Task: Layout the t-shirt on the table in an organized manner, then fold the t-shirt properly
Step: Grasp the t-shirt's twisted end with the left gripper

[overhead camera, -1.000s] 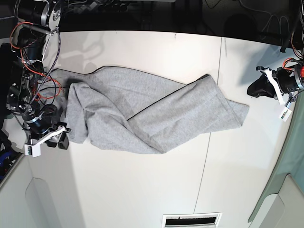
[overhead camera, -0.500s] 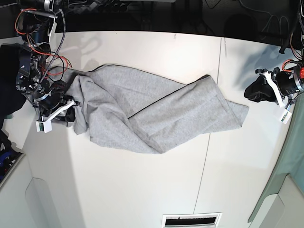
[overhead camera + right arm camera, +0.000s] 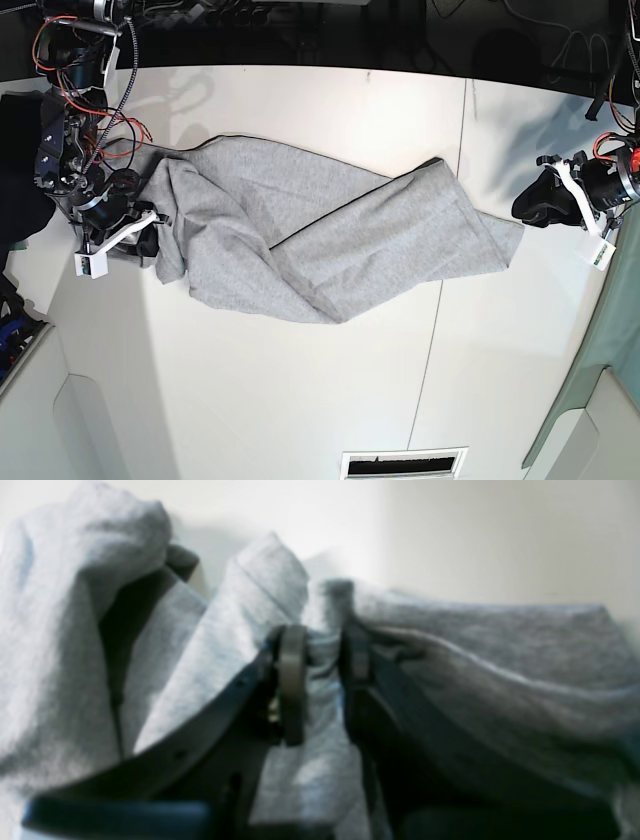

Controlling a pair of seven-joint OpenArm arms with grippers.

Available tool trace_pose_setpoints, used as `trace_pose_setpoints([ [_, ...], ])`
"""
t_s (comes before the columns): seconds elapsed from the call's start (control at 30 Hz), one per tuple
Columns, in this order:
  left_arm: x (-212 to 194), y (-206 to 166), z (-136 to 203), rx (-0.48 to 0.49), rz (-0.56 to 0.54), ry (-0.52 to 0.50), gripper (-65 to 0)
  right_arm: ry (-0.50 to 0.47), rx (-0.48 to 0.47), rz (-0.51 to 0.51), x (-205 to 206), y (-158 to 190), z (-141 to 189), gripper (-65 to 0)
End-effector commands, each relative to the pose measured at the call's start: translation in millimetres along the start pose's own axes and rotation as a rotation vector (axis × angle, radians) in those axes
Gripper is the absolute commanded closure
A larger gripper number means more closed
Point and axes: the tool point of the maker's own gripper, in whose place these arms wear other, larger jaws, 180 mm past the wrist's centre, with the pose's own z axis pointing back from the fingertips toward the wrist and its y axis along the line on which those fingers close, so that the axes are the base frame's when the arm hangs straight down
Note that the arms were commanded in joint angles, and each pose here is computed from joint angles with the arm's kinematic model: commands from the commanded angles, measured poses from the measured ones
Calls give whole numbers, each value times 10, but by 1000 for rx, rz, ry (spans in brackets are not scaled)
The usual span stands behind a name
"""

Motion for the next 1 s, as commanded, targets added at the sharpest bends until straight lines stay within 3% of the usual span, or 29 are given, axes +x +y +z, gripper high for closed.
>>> trace_pose_setpoints([
  [0.0, 174, 16, 58, -2, -26, -46, -253, -48, 5, 3, 185, -6, 11, -106],
  [0.1, 234, 18, 61, -1, -29, -80, -306, -45, 3, 5, 169, -11, 14, -106],
  [0.4, 360, 75, 71, 32, -66, -135, -306, -45, 4, 5, 167, -8, 13, -106],
  [0.7, 827, 97, -35, 50, -111, -235, -306, -34, 2, 1, 104, -19, 26, -106],
  [0.97, 576, 139, -364, 11, 56, -218, -306, -17, 18, -19, -30, 90, 4, -106],
])
